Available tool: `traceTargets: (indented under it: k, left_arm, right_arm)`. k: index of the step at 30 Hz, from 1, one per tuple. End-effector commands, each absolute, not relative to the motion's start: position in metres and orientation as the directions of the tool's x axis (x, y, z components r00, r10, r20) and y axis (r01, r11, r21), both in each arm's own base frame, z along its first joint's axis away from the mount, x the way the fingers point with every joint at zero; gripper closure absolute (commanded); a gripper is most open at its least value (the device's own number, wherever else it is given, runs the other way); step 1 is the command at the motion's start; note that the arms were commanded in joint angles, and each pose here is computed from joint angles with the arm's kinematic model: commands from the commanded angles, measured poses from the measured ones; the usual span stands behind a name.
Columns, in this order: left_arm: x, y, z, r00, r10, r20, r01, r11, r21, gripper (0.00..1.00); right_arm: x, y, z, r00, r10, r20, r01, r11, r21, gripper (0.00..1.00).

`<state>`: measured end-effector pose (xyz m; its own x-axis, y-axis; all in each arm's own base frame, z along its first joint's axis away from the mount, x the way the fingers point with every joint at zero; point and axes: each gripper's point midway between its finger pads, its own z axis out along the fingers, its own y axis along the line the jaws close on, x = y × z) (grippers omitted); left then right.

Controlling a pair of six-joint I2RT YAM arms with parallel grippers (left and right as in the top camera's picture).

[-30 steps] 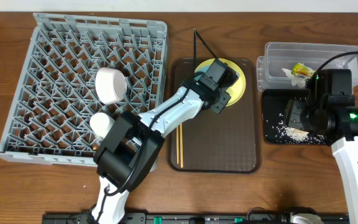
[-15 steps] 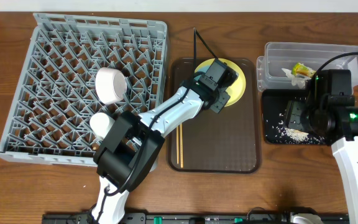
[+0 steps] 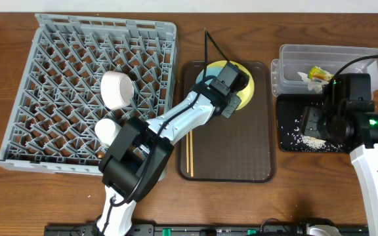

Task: Sort waste into correct bins and load items into the dishwasher
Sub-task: 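Reach the left gripper to the yellow plate and grasp the blue bowl, then carry the light-blue bowl into the rack's back row and release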

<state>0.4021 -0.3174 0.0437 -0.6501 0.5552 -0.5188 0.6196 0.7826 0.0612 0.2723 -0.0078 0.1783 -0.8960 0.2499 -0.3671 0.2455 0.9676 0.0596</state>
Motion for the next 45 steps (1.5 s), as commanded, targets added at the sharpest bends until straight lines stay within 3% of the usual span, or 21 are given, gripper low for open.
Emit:
traceTargets:
  k: [1, 10, 21, 25, 30, 35, 45]
  left_arm:
    - [0.406, -0.311, 0.039, -0.654, 0.56, -0.508, 0.606, 0.79, 0.09, 0.94]
    - [0.409, -0.314, 0.066, -0.631, 0.541, -0.557, 0.602, 0.793, 0.088, 0.94]
    - [0.407, -0.287, 0.173, -0.577, 0.449, -0.682, 0.569, 0.82, 0.059, 0.94]
    - [0.407, -0.269, 0.214, -0.566, 0.368, -0.738, 0.588, 0.807, -0.049, 0.94]
    - [0.422, -0.23, 0.255, -0.609, 0.155, -0.778, 0.564, 0.774, -0.288, 0.94]
    - [0.436, -0.182, 0.28, -0.681, -0.048, -0.731, 0.547, 0.63, -0.551, 0.94]
    - [0.457, -0.103, 0.269, -0.779, -0.208, -0.592, 0.494, 0.379, -0.783, 0.94]
  right_arm:
    - [0.273, -0.015, 0.182, -0.881, 0.281, -0.38, 0.28, 0.958, 0.06, 0.37]
    - [0.273, -0.015, 0.182, -0.881, 0.281, -0.38, 0.28, 0.958, 0.059, 0.37]
    - [0.273, -0.015, 0.183, -0.881, 0.281, -0.38, 0.28, 0.958, 0.059, 0.37]
    - [0.273, -0.015, 0.183, -0.881, 0.281, -0.38, 0.28, 0.958, 0.059, 0.37]
    - [0.273, -0.015, 0.182, -0.881, 0.281, -0.38, 0.28, 0.958, 0.059, 0.37]
    - [0.273, -0.015, 0.183, -0.881, 0.281, -0.38, 0.28, 0.958, 0.059, 0.37]
    - [0.273, -0.015, 0.183, -0.881, 0.281, -0.38, 0.28, 0.958, 0.059, 0.37]
